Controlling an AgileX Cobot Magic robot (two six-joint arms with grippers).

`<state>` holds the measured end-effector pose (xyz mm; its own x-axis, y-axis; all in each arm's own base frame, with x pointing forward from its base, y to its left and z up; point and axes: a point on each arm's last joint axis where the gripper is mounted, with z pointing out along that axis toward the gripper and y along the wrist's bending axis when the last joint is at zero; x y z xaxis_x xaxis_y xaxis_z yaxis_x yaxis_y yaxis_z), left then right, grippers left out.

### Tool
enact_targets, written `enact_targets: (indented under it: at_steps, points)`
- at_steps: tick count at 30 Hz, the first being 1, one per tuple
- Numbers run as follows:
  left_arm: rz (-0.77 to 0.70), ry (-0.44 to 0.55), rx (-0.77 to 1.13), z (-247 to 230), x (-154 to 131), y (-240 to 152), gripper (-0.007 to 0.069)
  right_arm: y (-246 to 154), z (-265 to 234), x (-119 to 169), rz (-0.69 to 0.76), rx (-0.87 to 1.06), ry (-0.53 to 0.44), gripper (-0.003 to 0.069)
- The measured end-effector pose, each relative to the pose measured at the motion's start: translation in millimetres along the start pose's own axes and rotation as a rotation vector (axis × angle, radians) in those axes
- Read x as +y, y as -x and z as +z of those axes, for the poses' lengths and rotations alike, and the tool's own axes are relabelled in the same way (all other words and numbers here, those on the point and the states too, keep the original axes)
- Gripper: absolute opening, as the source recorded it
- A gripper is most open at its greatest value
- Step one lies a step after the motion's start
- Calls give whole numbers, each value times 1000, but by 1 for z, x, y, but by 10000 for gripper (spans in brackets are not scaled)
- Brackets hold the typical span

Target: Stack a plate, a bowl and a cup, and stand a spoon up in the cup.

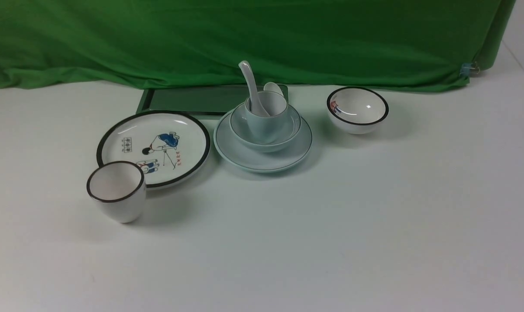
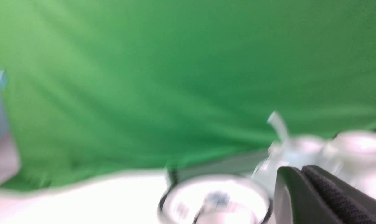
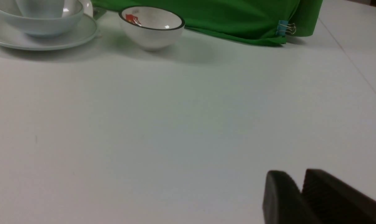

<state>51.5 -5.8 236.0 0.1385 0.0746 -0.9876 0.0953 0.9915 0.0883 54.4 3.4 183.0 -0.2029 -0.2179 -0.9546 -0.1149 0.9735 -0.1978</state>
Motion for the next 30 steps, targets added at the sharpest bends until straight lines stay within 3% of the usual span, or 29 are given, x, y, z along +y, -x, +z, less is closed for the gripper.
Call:
enact_targets:
  at_steps: [8,30]
  points:
    - [-75,-7,318,-3,-5,-49,-30,0,0,0,0,0,0,165]
    - [-80,3,275,-2,-4,-45,-30,0,0,0,2,2,-5,197]
